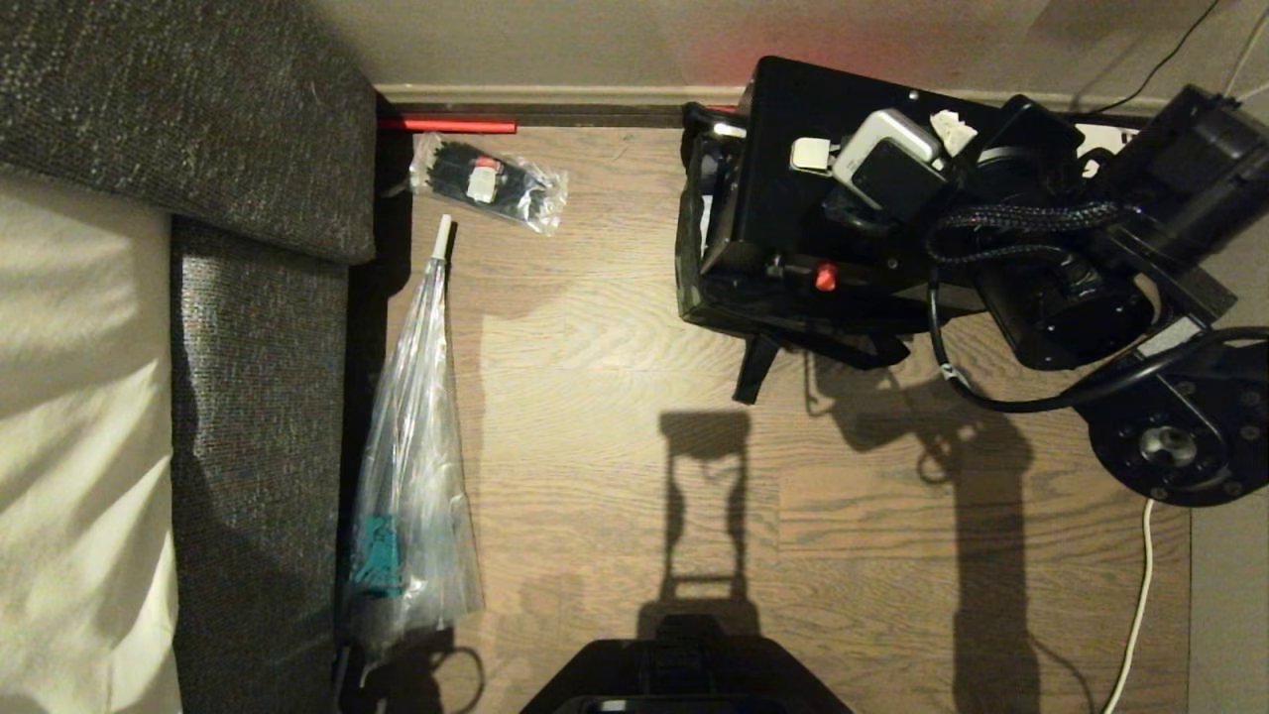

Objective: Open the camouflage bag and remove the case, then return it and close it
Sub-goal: Place the black box back

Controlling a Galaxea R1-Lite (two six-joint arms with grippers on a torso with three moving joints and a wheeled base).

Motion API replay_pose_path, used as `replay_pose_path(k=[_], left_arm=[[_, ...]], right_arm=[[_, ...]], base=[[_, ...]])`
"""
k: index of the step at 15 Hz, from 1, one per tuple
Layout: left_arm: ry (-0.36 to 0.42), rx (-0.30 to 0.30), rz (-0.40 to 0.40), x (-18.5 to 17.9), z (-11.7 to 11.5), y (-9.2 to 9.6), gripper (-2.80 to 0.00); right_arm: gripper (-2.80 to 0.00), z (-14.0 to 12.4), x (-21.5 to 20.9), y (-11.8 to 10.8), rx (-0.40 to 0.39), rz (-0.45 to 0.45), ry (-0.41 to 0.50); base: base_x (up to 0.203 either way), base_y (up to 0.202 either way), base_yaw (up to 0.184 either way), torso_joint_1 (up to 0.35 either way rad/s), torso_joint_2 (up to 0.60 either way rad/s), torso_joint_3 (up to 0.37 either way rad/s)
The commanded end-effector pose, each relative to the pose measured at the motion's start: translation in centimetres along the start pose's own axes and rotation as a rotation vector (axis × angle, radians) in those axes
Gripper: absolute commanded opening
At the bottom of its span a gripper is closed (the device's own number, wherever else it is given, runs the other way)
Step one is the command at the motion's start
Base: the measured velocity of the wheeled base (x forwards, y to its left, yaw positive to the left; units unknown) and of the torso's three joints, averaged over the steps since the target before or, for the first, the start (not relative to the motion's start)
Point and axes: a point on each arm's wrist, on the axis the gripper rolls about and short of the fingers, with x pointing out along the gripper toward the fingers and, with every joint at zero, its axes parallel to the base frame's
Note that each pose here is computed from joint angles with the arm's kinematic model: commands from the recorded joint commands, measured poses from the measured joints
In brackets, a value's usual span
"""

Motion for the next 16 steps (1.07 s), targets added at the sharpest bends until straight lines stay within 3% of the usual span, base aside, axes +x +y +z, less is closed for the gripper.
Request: replay_pose_path(k=[1, 16], left_arm=[[0.000, 0.000, 0.000, 0.00, 0.00, 0.00, -2.80], [0.001, 0.000, 0.001, 0.01, -0.04, 0.00, -2.80]], right_arm=[[-2.80, 0.00, -0.19, -1.07, 0.004, -0.017, 0.001], [-2.80, -0.14, -0.28, -0.46, -0.036, 0.004, -0.007]], base=[[0.000, 0.000, 0.000, 0.000, 0.00, 0.000], [0.000, 0.000, 0.000, 0.000, 0.00, 0.000]])
